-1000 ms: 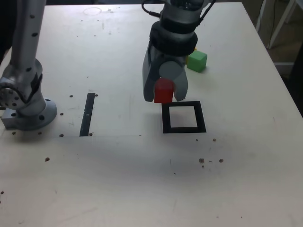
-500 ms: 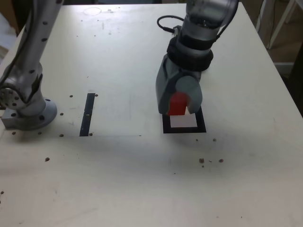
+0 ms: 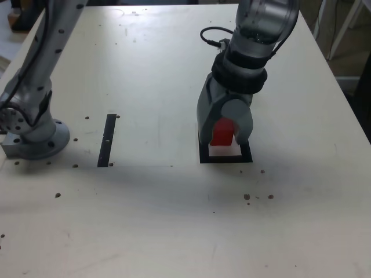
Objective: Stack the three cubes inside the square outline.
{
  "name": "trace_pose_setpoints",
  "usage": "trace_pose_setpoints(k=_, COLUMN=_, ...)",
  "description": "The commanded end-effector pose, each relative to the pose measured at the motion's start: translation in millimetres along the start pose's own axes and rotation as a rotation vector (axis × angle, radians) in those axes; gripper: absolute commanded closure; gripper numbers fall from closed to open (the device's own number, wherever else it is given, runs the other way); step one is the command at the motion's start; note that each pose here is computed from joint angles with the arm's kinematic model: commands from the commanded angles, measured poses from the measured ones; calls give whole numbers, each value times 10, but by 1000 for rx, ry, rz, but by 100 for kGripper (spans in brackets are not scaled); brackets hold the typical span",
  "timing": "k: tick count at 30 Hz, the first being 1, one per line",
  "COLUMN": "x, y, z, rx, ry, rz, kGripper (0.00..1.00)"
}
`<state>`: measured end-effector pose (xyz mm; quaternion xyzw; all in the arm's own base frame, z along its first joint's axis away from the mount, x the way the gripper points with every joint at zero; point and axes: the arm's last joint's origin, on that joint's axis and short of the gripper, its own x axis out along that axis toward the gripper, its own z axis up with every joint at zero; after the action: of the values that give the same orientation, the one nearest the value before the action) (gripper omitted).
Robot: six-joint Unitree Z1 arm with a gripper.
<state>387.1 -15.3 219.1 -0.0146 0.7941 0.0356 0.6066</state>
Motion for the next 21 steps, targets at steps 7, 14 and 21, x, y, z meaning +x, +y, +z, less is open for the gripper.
trace_pose_setpoints(k=7, x=43, y=3, z=32, rx=0, ry=-5, rz=7, kGripper=64)
trace_pose_setpoints(k=14, x=70, y=6, z=48, rx=-3, ry=-24, rz=16, kGripper=49)
trace_pose_setpoints(k=21, x=81, y=5, z=49, rx=-4, ry=-28, rz=13, kGripper=22)
